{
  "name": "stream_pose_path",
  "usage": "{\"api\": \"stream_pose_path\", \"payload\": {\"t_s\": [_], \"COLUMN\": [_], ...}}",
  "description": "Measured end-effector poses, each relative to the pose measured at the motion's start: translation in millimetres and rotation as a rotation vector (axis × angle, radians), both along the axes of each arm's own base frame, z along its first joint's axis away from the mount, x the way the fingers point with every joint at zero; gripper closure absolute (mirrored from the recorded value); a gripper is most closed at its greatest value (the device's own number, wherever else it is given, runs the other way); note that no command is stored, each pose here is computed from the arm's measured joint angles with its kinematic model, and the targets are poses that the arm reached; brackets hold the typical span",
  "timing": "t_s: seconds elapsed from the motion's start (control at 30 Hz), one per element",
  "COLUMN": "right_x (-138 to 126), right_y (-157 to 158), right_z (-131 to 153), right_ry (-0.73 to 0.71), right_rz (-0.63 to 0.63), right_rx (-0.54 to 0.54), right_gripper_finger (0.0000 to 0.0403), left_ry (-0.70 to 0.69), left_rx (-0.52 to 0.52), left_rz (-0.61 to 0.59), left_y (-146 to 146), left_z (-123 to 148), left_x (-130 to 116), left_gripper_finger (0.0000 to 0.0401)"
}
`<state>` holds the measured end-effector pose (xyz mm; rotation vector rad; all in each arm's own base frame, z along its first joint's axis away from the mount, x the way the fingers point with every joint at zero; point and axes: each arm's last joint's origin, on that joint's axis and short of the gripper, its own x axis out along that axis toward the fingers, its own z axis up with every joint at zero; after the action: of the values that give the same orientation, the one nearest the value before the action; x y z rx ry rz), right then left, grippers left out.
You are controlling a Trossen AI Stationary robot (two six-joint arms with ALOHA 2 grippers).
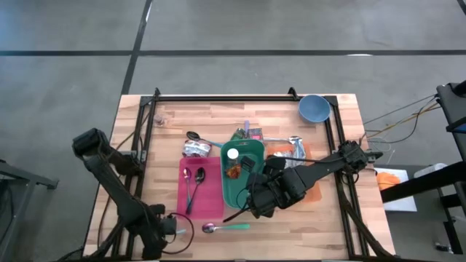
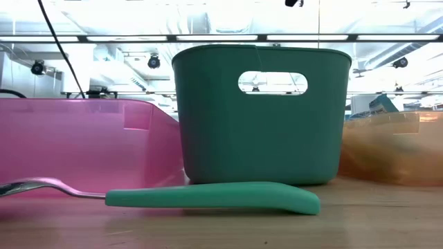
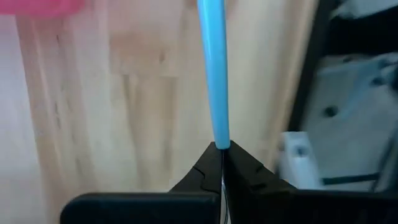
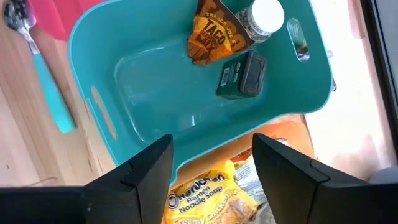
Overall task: Pick & Place Food Item
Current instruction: Put the blue spoon into the pink bin
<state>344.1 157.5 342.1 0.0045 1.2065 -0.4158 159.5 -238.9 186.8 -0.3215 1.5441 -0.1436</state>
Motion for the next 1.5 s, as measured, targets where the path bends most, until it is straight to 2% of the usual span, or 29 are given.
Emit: {"api": "stream_pose_path", "payload": {"t_s": [0.13, 0.23, 0.33, 0.43, 0.53, 0.7, 0.87, 1.03, 1.37, 1.5], "right_x": [1, 1, 6, 14, 21, 28, 30, 29, 34, 37], "right_y": [0, 3, 7, 14, 22, 34, 44, 47, 42, 41], "right_z": [0, 0, 2, 4, 8, 15, 20, 22, 24, 27], "right_ry": [0.015, 0.027, -0.001, -0.059, -0.13, -0.222, -0.263, -0.255, -0.243, -0.267], "right_rz": [0.063, 0.156, 0.276, 0.405, 0.527, 0.731, 0.868, 0.903, 0.943, 0.957], "right_rx": [-0.017, -0.039, -0.055, -0.075, -0.102, -0.182, -0.261, -0.374, -0.453, -0.501], "right_gripper_finger": [0.0186, 0.0186, 0.0186, 0.0186, 0.0186, 0.0186, 0.0186, 0.0186, 0.0186, 0.0186], "left_ry": [-0.06, -0.116, -0.154, -0.136, -0.18, -0.354, -0.4, -0.395, -0.454, -0.459], "left_rx": [-0.091, -0.159, -0.237, -0.369, -0.482, -0.583, -0.543, -0.55, -0.791, -0.814], "left_rz": [0.116, 0.24, 0.461, 0.724, 0.84, 0.826, 0.782, 0.756, 0.637, 0.632], "left_y": [3, 10, 24, 41, 54, 72, 99, 118, 123, 123], "left_z": [33, 58, 79, 95, 107, 119, 118, 113, 126, 125], "left_x": [0, -1, 3, 15, 31, 61, 79, 89, 111, 115], "left_gripper_finger": [0.0401, 0.0401, 0.0401, 0.0401, 0.0401, 0.0401, 0.0401, 0.0401, 0.0401, 0.0401]}}
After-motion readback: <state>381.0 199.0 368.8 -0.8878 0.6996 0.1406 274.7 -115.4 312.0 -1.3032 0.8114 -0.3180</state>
